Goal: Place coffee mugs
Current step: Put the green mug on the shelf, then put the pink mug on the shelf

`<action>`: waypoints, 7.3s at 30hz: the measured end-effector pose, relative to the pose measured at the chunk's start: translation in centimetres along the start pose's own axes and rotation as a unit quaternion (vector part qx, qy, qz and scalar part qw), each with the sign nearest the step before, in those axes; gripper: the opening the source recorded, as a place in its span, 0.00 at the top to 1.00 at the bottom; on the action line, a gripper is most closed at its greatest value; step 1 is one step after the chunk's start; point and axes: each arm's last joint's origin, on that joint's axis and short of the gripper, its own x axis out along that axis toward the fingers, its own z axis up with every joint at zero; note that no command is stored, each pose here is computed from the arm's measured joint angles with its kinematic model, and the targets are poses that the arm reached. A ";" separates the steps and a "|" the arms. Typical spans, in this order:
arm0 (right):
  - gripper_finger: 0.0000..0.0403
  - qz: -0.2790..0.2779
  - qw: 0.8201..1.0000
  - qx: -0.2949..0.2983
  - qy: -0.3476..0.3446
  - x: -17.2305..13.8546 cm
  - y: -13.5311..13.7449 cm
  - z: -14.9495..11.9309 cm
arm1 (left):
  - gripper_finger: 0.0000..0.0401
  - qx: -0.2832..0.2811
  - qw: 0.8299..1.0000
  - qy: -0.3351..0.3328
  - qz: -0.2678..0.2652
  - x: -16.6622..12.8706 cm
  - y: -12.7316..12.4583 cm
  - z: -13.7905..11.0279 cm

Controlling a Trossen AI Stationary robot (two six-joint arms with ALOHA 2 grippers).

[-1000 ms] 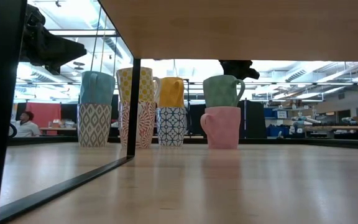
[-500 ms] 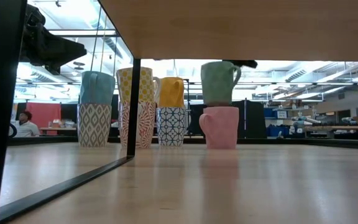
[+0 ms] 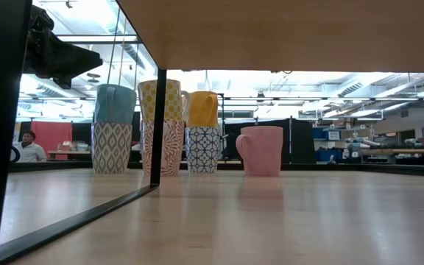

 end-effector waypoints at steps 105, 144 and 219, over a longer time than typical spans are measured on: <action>0.61 -0.085 0.976 -0.058 0.192 -4.9 15.2 -31.2 | 0.74 -0.001 1.000 0.000 0.000 0.0 0.0 0.0; 0.59 -0.006 0.979 -0.060 0.193 -8.4 12.2 -28.5 | 0.74 -0.001 1.000 0.000 0.000 0.0 0.0 0.0; 0.59 -0.153 0.954 0.244 0.084 11.4 -4.0 -1.9 | 0.74 0.000 1.000 0.000 0.000 0.0 0.0 0.0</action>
